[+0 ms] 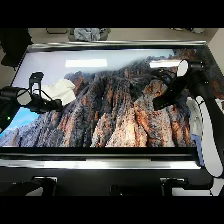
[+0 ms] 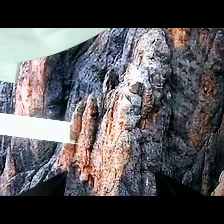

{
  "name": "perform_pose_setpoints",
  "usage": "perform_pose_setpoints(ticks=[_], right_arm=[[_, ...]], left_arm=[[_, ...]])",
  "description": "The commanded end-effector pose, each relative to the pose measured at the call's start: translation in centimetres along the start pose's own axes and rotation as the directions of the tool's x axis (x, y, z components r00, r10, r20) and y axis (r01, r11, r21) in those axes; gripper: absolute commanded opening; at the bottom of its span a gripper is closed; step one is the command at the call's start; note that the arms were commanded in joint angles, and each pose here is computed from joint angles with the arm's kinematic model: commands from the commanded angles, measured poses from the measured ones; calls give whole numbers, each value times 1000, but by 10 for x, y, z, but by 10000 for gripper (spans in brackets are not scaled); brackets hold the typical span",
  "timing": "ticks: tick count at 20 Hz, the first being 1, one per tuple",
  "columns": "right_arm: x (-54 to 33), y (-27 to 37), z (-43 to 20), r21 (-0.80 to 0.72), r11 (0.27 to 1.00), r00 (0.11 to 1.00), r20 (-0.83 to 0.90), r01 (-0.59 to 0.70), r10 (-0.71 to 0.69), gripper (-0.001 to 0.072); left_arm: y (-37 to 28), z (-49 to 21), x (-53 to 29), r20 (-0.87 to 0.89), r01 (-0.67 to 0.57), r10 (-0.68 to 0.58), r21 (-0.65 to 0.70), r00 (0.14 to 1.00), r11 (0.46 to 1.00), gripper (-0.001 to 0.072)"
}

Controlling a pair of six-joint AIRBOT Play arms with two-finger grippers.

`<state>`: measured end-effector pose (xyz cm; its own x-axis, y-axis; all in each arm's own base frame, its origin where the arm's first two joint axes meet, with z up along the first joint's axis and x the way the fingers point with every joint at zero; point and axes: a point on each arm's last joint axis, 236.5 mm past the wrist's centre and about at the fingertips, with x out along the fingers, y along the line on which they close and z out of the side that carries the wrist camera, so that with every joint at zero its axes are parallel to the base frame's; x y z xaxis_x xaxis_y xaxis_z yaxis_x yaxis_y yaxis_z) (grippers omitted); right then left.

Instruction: Fold the shirts.

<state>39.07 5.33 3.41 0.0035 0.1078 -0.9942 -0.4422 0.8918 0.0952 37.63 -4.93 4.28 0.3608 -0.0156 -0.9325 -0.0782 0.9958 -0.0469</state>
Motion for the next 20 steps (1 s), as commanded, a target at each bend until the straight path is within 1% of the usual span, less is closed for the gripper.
perform_pose_setpoints(ticks=[1, 16, 18, 20], right_arm=[[0, 0, 0, -1, 1000, 1000, -1, 0, 0, 530], [0, 0, 0, -1, 1000, 1000, -1, 0, 0, 530], [0, 0, 0, -1, 1000, 1000, -1, 0, 0, 530], [0, -1, 4, -1, 1000, 1000, 15, 6, -6, 531]], left_arm=[[0, 0, 0, 0, 0, 0, 0, 1000, 1000, 659], [0, 0, 0, 1, 1, -1, -1, 1000, 1000, 659], [-3, 6, 1, 25, 8, -8, -20, 1000, 1000, 659], [-6, 21, 2, 86, 25, -24, -19, 996, 999, 659]])
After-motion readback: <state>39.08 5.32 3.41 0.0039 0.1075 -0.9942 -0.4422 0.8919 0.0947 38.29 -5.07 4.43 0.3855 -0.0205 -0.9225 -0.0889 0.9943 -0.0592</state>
